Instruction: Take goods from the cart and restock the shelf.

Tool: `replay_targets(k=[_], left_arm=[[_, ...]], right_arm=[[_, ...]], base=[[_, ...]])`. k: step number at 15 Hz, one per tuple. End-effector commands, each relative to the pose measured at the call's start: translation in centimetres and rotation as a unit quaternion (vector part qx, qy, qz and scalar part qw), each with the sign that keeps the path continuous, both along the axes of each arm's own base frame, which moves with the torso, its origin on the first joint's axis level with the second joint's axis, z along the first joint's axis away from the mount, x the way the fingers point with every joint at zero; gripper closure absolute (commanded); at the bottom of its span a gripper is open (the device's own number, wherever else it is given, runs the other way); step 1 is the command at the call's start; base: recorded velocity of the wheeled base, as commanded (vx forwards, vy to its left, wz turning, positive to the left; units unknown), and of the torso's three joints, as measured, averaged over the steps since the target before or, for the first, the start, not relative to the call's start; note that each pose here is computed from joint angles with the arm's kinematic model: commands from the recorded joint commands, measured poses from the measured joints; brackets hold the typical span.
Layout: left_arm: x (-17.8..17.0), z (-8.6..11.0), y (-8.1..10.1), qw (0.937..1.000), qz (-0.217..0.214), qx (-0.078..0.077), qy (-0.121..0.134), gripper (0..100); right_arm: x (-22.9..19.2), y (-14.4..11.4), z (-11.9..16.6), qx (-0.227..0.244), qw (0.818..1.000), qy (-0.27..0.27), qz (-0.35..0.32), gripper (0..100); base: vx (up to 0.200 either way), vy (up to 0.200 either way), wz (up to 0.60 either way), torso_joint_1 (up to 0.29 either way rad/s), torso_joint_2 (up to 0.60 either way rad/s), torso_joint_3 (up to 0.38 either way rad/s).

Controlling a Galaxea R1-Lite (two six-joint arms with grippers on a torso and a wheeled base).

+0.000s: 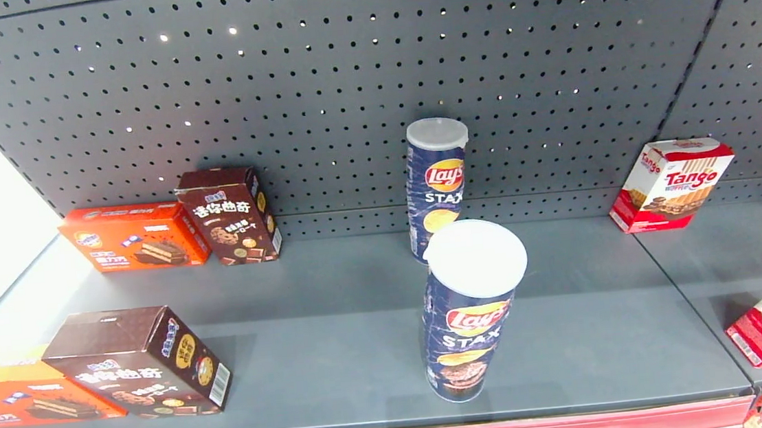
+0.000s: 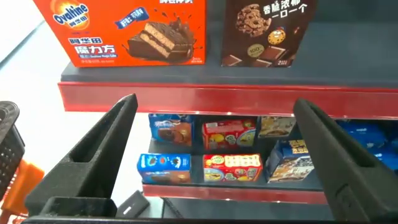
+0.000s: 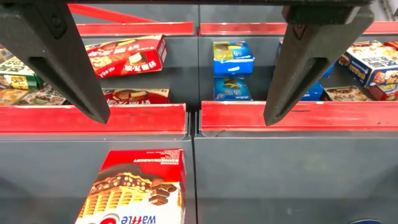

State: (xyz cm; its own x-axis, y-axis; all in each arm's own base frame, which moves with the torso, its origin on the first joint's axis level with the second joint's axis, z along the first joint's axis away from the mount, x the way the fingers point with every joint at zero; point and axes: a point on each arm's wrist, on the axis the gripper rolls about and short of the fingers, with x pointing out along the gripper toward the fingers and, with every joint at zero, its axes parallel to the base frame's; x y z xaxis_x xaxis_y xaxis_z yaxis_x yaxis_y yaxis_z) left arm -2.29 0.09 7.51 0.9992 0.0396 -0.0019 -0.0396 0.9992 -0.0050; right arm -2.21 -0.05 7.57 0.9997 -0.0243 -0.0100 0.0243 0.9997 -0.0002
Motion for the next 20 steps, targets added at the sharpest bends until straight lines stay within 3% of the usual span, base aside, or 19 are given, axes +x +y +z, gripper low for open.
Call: replay_targets(k=[1, 17, 20], left_arm=[[0.02, 0.01, 0.0, 1.0, 0.0, 0.0, 0.001, 0], [0.03, 0.01, -0.02, 1.0, -0.004, 0.001, 0.001, 0], [0.01, 0.01, 0.07, 0.9999, 0.017, 0.001, 0.001, 0]], right_arm=[[0.02, 0.0, 0.0, 0.0, 1.0, 0.001, 0.0, 0], [0.02, 0.0, 0.0, -0.001, 1.0, 0.001, 0.0, 0], [0.02, 0.0, 0.0, 0.0, 1.0, 0.001, 0.0, 0]], base=[[0.0, 0.0, 0.0, 0.0, 0.0, 0.0], [0.0, 0.0, 0.0, 0.0, 0.0, 0.0], [0.0, 0.0, 0.0, 0.0, 0.0, 0.0]])
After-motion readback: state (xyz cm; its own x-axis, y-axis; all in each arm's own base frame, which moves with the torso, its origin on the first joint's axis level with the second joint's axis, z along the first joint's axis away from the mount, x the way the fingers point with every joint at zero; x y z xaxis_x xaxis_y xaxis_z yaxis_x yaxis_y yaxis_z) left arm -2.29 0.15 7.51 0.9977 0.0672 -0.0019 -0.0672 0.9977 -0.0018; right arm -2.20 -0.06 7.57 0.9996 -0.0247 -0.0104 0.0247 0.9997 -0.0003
